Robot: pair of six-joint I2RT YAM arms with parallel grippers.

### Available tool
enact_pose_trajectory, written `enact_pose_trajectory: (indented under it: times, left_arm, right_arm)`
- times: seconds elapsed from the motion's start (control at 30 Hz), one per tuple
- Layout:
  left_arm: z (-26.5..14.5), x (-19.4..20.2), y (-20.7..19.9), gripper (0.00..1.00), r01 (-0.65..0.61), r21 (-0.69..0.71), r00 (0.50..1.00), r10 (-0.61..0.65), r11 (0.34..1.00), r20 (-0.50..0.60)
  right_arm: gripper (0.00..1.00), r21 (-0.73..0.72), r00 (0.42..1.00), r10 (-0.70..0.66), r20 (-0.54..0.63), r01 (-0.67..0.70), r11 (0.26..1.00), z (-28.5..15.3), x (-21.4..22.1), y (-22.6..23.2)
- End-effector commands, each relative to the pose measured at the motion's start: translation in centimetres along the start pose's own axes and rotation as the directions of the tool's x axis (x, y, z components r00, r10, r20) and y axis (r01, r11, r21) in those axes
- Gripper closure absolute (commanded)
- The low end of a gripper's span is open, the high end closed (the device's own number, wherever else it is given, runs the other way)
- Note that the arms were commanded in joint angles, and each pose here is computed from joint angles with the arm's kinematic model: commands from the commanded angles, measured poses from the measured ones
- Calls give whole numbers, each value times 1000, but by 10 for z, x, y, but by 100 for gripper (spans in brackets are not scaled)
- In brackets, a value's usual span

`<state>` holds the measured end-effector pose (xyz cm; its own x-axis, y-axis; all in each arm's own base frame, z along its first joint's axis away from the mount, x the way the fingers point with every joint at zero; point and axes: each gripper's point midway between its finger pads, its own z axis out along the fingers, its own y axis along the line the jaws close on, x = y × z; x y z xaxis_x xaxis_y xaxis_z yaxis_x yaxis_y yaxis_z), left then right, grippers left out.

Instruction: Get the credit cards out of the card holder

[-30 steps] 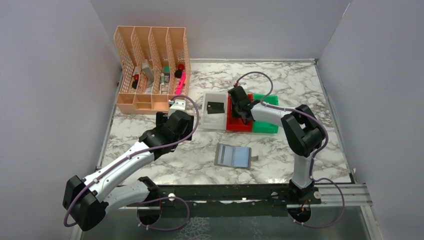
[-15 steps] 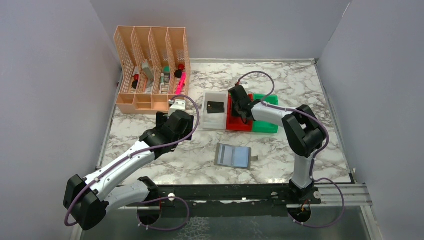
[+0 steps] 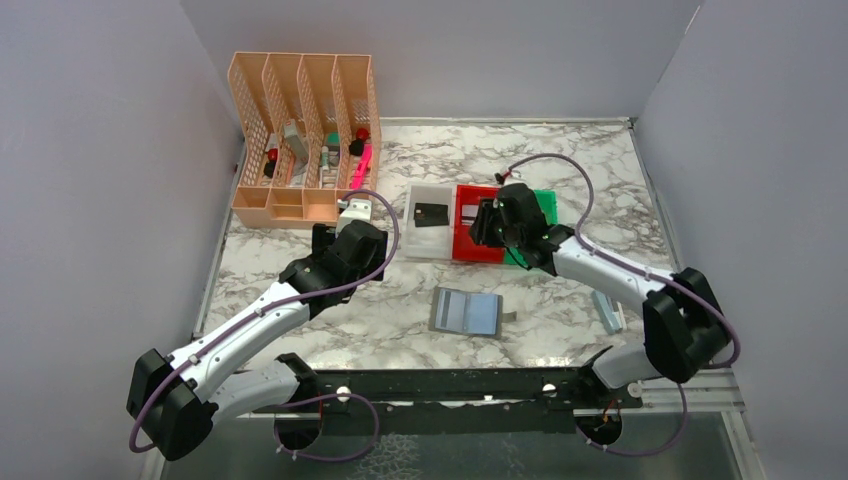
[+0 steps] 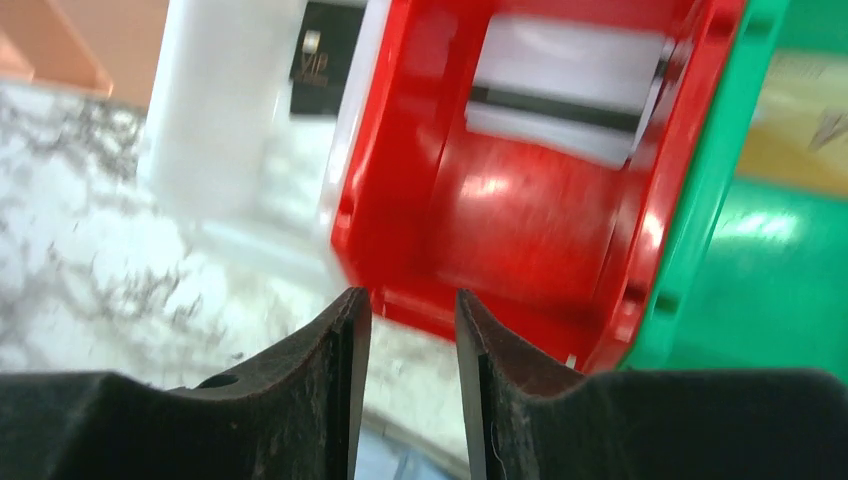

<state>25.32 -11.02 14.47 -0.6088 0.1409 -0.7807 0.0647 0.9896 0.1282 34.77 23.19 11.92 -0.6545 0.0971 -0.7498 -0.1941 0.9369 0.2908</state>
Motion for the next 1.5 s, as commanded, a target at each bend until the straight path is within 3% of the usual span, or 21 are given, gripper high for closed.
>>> enact_pose_trajectory:
  times: [0.0,0.3,0.53,0.67,0.8,1.13,1.47]
  left_arm:
    - [-2,-8,-2,1,3,12,1000,-3,1000,9]
    - [-5,-13,0,1,27,14,999,-27,1000,29]
    - [-10,-19,3,1,56,15,997,-56,998,56]
    - [-11,-20,4,1,59,10,996,-59,998,62]
    - [-10,-19,4,1,54,8,997,-54,999,58]
    - [-7,-15,2,1,38,5,998,-39,999,40]
    - [-5,-13,1,1,31,6,999,-31,999,33]
  right_arm:
    - [58,-164,993,70,-93,-84,983,-25,40,21]
    - [53,-55,984,-16,-179,6,998,-49,115,39]
    - [45,65,979,-106,-174,119,991,-50,137,50]
    - [42,93,974,-117,-192,137,986,-49,146,52]
    - [34,93,972,-113,-206,134,987,-48,152,56]
    - [33,126,962,-119,-247,154,980,-39,162,58]
    - [41,192,953,-110,-281,168,967,-34,178,43]
